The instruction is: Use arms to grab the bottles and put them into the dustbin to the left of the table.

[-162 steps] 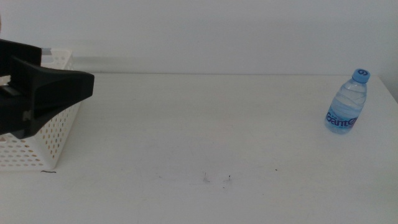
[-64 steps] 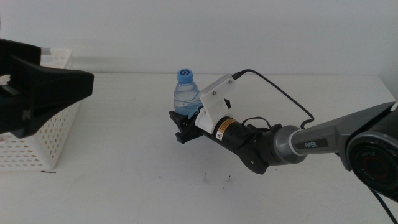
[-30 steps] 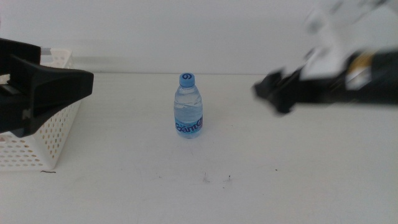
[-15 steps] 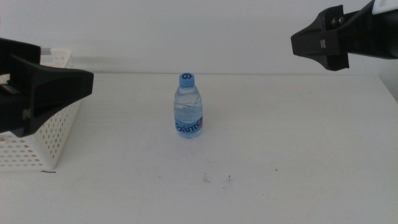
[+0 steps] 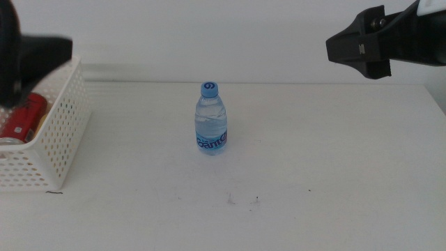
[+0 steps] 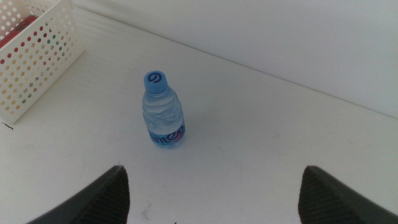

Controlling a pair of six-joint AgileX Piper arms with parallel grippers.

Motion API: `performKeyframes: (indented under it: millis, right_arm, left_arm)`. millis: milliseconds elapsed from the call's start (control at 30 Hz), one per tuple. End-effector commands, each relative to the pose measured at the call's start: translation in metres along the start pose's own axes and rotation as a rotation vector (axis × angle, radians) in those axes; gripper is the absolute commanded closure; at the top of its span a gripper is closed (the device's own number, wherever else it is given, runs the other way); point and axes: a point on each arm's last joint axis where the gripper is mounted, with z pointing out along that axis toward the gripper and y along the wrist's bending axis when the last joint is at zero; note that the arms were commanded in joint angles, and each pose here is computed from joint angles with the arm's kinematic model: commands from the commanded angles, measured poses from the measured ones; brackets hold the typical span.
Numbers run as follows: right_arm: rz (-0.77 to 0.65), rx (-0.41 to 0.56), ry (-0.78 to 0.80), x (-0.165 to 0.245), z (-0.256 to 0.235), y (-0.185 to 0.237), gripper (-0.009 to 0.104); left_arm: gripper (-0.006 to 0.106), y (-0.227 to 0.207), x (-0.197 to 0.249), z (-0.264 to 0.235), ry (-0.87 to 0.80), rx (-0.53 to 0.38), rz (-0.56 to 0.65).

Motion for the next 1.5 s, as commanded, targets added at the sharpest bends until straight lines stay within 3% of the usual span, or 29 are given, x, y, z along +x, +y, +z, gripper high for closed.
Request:
performKeyframes:
  millis: [0, 133, 233, 400, 500, 633, 833, 967, 1200, 1467]
  right_arm:
    - [-0.011, 0.004, -0.026, -0.003, -0.003, -0.001, 0.009]
    - [-0.011, 0.004, -0.026, -0.003, -0.003, -0.001, 0.009]
    - [-0.011, 0.004, -0.026, -0.003, -0.003, -0.001, 0.009]
    - [-0.017, 0.011, -0.028, -0.003, -0.003, -0.001, 0.009]
    - [-0.017, 0.011, -0.028, -0.003, -0.003, -0.001, 0.009]
    - [-0.018, 0.012, -0.028, -0.003, -0.003, -0.001, 0.009]
    - [-0.018, 0.012, -0.028, -0.003, -0.003, -0.001, 0.009]
    - [-0.018, 0.012, -0.028, -0.003, -0.003, -0.001, 0.009]
    - [-0.018, 0.012, -0.028, -0.003, -0.003, -0.001, 0.009]
    - [-0.018, 0.012, -0.028, -0.003, -0.003, -0.001, 0.009]
  left_arm:
    - [0.007, 0.0, -0.001, 0.008, -0.09, -0.029, -0.045]
    - [0.007, -0.022, 0.021, 0.047, -0.282, -0.03, 0.102]
    - [0.007, -0.045, 0.053, 0.069, -0.427, 0.047, 0.01]
    - [0.007, -0.056, 0.132, 0.098, -0.243, 0.067, -0.126]
    - [0.007, -0.059, 0.156, 0.107, -0.181, 0.062, -0.128]
    - [0.007, -0.063, 0.163, 0.118, -0.183, 0.075, -0.062]
    - [0.007, -0.067, 0.175, 0.134, -0.135, 0.088, -0.071]
    - [0.007, -0.068, 0.184, 0.145, -0.11, 0.08, -0.172]
    - [0.007, -0.07, 0.203, 0.179, -0.215, 0.041, -0.201]
    - [0.007, -0.078, 0.207, 0.245, -0.207, 0.026, -0.225]
